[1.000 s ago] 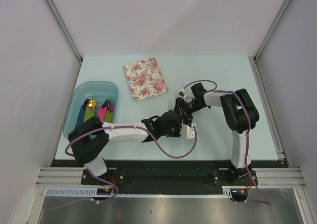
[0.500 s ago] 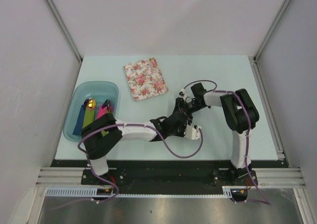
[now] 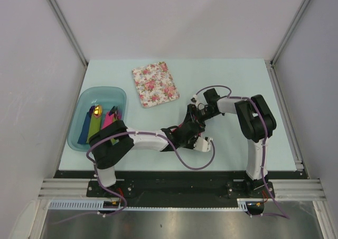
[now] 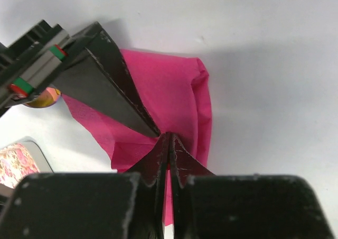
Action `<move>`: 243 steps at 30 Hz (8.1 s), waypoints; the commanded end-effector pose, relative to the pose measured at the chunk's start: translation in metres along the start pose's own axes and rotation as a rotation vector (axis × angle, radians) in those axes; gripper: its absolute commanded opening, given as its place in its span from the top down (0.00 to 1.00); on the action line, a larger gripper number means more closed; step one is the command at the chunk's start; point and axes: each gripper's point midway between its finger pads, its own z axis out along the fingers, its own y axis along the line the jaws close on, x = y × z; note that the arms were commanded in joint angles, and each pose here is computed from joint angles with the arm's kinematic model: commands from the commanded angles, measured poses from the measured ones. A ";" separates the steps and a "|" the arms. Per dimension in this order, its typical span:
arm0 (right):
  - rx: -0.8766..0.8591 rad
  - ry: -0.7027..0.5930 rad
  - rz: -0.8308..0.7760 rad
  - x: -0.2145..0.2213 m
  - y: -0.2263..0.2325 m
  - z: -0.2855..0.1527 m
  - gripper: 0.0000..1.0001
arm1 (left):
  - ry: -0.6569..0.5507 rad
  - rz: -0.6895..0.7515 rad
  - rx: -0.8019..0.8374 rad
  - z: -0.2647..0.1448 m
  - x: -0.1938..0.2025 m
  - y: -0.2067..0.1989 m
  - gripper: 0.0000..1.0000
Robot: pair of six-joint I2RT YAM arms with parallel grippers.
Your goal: Place the utensils on the paper napkin and roll it up
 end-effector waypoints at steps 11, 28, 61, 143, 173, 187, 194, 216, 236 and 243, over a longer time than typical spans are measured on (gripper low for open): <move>0.016 -0.104 -0.132 -0.028 0.027 -0.021 0.25 | 0.068 -0.026 0.084 0.002 0.035 -0.023 0.96; 0.085 -0.205 -0.112 -0.041 0.019 -0.055 0.56 | 0.025 -0.057 0.091 0.003 0.031 -0.021 0.97; 0.252 -0.145 -0.091 -0.041 -0.040 -0.009 0.89 | -0.378 -1.324 0.417 -0.101 -0.004 0.050 0.54; 0.356 -0.162 -0.214 -0.051 -0.054 -0.014 0.76 | -0.072 -1.733 0.441 -0.026 0.061 0.033 0.98; 0.304 -0.152 -0.181 -0.037 -0.056 -0.022 0.81 | -0.256 -1.688 0.560 0.015 0.007 0.015 0.94; 0.286 -0.298 -0.281 -0.052 0.012 -0.067 0.75 | -0.102 -1.763 0.535 0.034 0.031 -0.008 1.00; 0.344 -0.256 -0.291 -0.046 -0.003 -0.049 0.78 | -0.107 -1.755 0.536 0.034 0.030 -0.006 1.00; 0.480 -0.117 -0.242 -0.028 -0.086 -0.016 0.86 | -0.369 -1.617 0.515 -0.016 -0.013 0.046 0.77; 0.491 -0.098 -0.317 -0.022 -0.091 -0.019 0.87 | -0.286 -1.535 0.490 -0.016 0.001 0.030 0.67; 0.497 -0.097 -0.320 -0.019 -0.094 -0.019 0.87 | -0.256 -1.539 0.346 -0.075 0.049 0.047 0.25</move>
